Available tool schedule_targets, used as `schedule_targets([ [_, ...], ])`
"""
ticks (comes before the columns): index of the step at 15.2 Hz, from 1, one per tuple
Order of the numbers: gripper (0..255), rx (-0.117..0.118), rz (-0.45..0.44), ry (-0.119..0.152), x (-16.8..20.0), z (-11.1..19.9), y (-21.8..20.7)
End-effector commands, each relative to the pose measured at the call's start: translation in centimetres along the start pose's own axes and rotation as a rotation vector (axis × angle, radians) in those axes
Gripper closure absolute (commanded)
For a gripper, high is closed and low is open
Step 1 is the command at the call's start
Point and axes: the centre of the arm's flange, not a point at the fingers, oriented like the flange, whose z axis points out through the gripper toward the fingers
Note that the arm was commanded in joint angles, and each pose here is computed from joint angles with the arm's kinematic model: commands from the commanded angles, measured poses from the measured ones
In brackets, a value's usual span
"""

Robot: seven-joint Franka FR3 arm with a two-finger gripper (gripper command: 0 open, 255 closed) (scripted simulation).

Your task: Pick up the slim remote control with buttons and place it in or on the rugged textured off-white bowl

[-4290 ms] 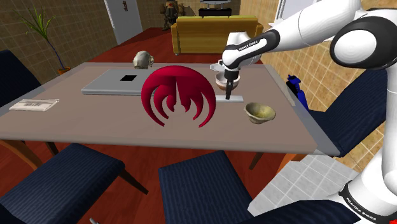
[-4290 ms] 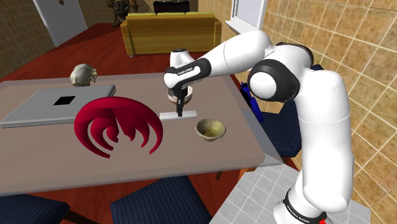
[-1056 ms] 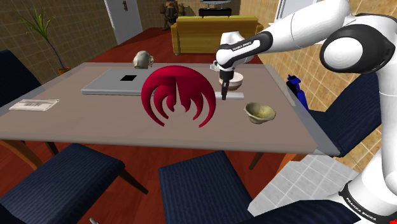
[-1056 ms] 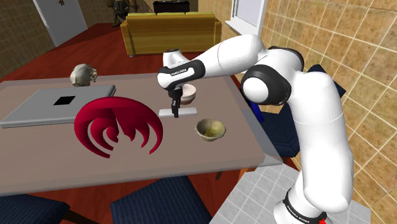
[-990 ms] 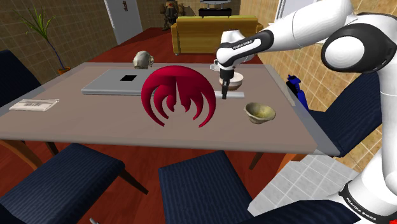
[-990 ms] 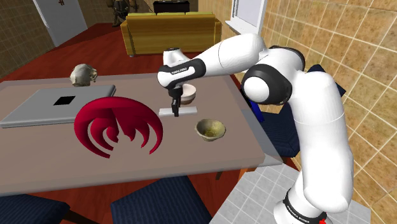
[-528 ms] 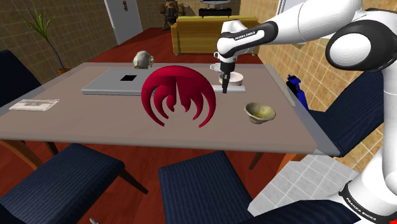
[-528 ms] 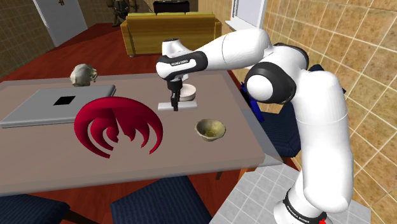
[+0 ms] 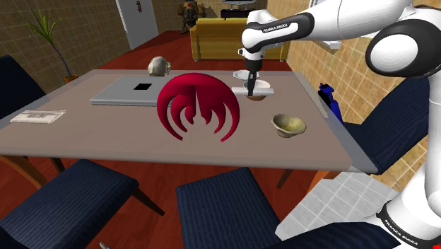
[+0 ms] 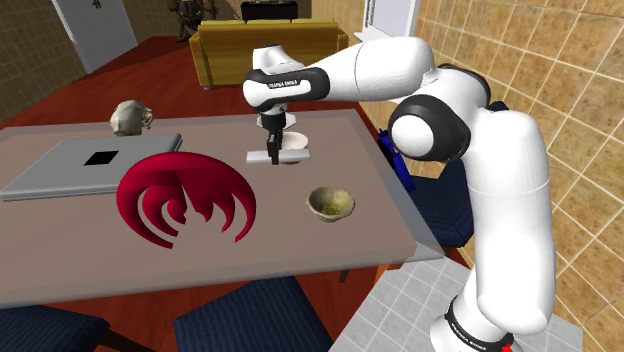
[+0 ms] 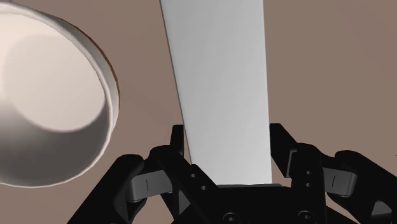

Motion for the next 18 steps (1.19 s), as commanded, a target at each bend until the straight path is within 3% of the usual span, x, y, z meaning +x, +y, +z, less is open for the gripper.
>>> schedule_targets([
  [1,255,0.000,0.000,0.000,0.1,-1.1,0.0],
  [6,255,0.000,0.000,0.000,0.1,-3.7,-0.1],
  [18,255,0.000,0.000,0.000,-12.1,-3.5,-10.2],
])
